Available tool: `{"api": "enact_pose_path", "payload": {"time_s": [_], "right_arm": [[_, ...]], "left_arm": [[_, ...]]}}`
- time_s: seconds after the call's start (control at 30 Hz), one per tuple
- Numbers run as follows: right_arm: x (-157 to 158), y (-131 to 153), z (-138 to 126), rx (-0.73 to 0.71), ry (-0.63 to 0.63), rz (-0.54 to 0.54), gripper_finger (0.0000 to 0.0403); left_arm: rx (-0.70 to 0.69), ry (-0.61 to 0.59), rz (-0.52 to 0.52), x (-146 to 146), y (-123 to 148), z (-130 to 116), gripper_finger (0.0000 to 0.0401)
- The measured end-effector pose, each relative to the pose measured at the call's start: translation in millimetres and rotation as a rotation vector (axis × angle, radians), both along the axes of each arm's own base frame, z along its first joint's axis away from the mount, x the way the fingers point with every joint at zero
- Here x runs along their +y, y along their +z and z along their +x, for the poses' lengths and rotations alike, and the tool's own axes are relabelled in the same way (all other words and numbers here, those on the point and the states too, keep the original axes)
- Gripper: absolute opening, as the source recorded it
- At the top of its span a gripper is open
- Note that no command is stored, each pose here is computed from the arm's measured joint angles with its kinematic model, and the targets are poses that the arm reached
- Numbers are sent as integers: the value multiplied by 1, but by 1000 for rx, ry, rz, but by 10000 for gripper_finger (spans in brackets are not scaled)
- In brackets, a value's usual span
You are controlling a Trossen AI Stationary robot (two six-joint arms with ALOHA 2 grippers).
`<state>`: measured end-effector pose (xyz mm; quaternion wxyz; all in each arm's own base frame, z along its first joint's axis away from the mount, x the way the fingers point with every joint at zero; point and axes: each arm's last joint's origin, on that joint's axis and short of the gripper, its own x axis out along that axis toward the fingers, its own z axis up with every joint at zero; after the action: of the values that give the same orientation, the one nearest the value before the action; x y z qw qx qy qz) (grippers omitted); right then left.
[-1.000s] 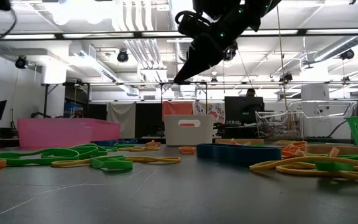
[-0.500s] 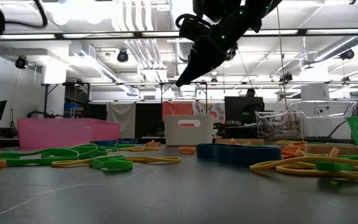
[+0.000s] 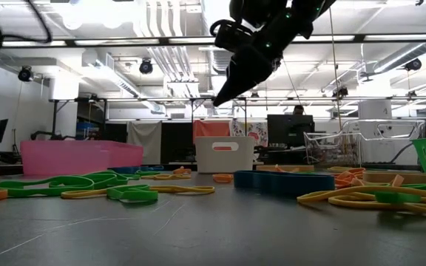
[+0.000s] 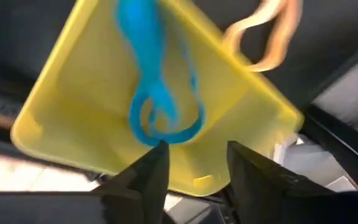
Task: Sort rubber bands into baskets
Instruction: Put the green rubber band into the green bin
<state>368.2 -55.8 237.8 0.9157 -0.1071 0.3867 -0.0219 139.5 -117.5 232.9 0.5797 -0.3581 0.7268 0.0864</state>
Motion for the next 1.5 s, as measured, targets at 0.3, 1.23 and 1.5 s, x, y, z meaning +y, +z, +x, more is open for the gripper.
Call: {"api": "enact_pose_path", "payload": {"time_s": [0.3,1.23,1.5], "right_arm": [[3,2,-20,146,-53,69,196],[7,-54,-77,540,-288,226,192],[-7,-65,-78,472,-299,218,173]], "left_arm": [[-512,-122,277,4,57,25,176],[-1088,-455,780,98,40,52,116],[-1147,-280,887,126,33,43,116]]}}
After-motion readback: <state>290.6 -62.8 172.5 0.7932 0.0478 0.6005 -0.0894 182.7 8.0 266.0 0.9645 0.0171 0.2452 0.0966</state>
